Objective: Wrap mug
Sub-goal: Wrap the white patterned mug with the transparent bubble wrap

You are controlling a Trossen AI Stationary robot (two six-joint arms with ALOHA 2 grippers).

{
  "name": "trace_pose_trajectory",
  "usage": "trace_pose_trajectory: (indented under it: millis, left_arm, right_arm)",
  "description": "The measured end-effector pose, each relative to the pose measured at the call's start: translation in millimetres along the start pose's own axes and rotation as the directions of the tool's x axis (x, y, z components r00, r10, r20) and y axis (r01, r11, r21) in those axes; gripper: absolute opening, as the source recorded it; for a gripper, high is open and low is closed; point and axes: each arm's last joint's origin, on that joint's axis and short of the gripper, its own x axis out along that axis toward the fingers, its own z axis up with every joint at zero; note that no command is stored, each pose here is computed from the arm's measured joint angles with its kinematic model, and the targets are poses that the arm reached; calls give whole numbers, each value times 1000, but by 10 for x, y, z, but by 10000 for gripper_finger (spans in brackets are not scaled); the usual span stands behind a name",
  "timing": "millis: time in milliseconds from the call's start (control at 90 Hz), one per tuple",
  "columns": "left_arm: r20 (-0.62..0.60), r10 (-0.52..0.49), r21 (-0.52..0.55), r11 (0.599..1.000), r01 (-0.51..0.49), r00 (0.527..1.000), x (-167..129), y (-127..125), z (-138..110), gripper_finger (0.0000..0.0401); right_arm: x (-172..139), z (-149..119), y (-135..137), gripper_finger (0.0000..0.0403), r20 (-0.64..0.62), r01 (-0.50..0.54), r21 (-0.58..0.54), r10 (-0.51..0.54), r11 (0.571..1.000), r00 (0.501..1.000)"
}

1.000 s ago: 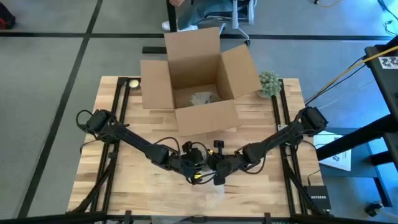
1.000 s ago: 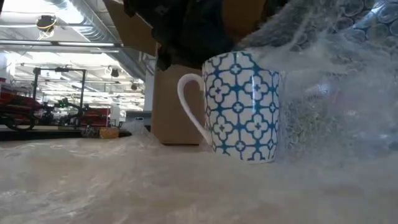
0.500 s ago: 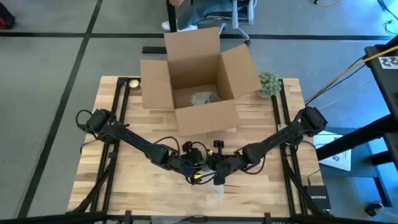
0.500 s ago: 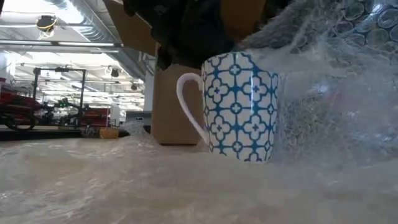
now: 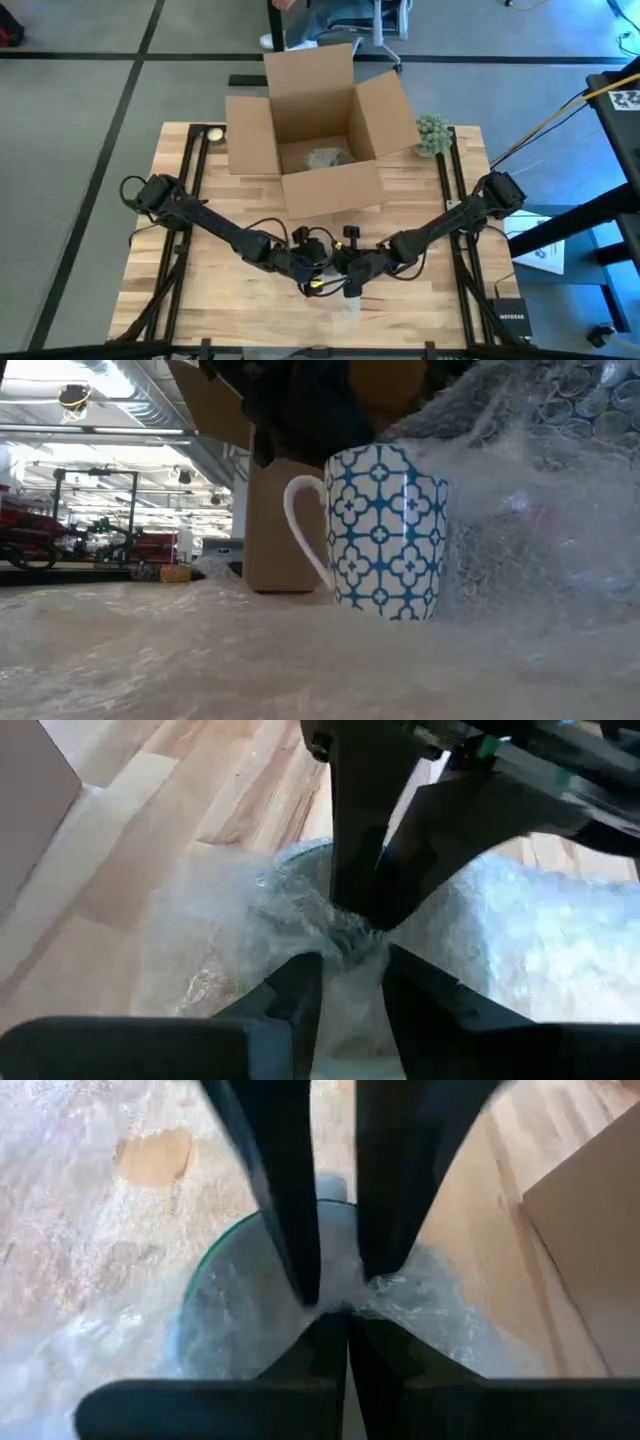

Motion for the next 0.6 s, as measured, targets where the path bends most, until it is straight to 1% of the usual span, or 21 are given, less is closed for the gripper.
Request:
trace_pose_trajectory:
  millis: [89, 178, 256, 300, 433, 500, 600]
  left_arm:
    - [-14, -10, -12, 1000, 9, 1000, -196, -26, 48, 88]
    - [-92, 15, -35, 999, -18, 996, -372, -31, -27, 88]
    - [-180, 53, -99, 993, -72, 982, -528, -26, -133, 88]
    - [-225, 70, -118, 988, -98, 972, -620, -40, -200, 88]
    - [-351, 109, -112, 981, -158, 930, -834, -139, -456, 88]
    - [-373, 113, -124, 978, -170, 921, -925, -203, -557, 88]
    - [-383, 96, -141, 977, -161, 919, -1028, -302, -694, 88]
  right_arm:
    - [12, -28, 1, 1, -18, -2, -9, 1, 1000, 1000]
    - [11, -19, 3, 1, -10, -4, -6, 4, 1000, 1000]
    - [11, -17, 4, 1, -8, -4, -5, 4, 1000, 1000]
    - [11, -16, 4, 1, -7, -3, -4, 3, 1000, 1000]
    - [10, -12, 2, 1, -5, -2, -3, 2, 1000, 1000]
    - [8, -9, 2, 1, -3, -3, -2, 3, 1000, 1000]
    - [6, -5, 2, 1, -1, -4, 0, 4, 1000, 1000]
